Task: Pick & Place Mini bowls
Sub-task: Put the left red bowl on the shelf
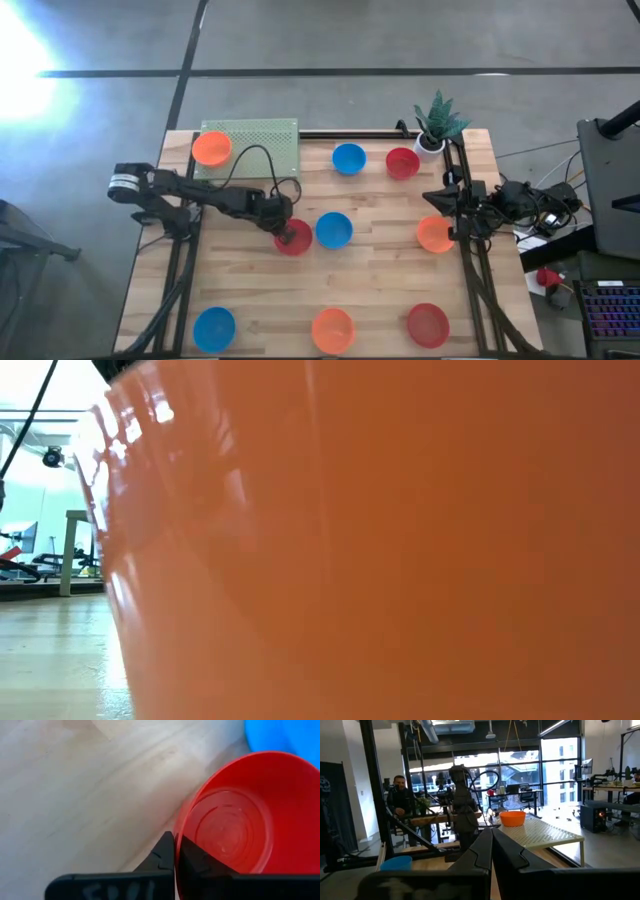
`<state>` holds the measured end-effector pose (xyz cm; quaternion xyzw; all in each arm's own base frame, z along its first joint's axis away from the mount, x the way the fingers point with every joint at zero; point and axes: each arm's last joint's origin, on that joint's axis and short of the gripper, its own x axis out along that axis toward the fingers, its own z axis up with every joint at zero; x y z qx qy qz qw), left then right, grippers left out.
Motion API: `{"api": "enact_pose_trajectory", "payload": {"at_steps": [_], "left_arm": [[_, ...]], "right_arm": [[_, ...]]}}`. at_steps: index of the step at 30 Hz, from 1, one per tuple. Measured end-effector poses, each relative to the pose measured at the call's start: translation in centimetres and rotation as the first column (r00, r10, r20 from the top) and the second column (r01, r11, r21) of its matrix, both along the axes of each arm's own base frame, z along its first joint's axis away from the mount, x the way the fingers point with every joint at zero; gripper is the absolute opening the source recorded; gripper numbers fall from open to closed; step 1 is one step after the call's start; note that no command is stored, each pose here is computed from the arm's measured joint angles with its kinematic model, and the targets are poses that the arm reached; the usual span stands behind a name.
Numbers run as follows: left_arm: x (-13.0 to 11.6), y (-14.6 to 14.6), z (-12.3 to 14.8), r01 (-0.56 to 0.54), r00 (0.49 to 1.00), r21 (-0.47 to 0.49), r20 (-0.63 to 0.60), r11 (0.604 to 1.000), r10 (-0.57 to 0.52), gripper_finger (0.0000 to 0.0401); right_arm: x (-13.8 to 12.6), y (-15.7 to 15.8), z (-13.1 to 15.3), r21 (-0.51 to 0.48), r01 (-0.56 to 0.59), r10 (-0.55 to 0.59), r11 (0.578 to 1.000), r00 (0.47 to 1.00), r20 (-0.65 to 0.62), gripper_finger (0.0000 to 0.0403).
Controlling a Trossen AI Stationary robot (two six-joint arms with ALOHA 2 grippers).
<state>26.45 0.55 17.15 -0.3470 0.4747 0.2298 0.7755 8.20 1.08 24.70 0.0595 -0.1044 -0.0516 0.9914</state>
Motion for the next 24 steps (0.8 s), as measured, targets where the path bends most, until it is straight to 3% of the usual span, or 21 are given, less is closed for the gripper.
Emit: {"api": "enact_pose_trajectory", "payload": {"at_steps": [11, 18, 24], "left_arm": [[-1.4, 0.0, 4.0, 0.033, 0.987, -0.109, 0.162, 0.993, -0.015, 0.0001], [-2.7, 0.3, 8.7, 0.093, 0.967, -0.156, 0.25, 0.983, -0.052, 0.0], [-4.2, 0.6, 13.4, 0.092, 0.966, -0.147, 0.254, 0.985, -0.052, 0.0]], "right_arm": [[0.0, 0.0, 0.0, 0.0, 0.001, -0.001, 1.0, 1.0, 0.0, 0.0008], [0.0, 0.0, 0.0, 0.0, 0.003, -0.003, 1.0, 1.0, 0.0, 0.0008], [0.0, 0.0, 0.0, -0.003, 0.004, -0.004, 1.0, 1.0, 0.0, 0.0008]]}}
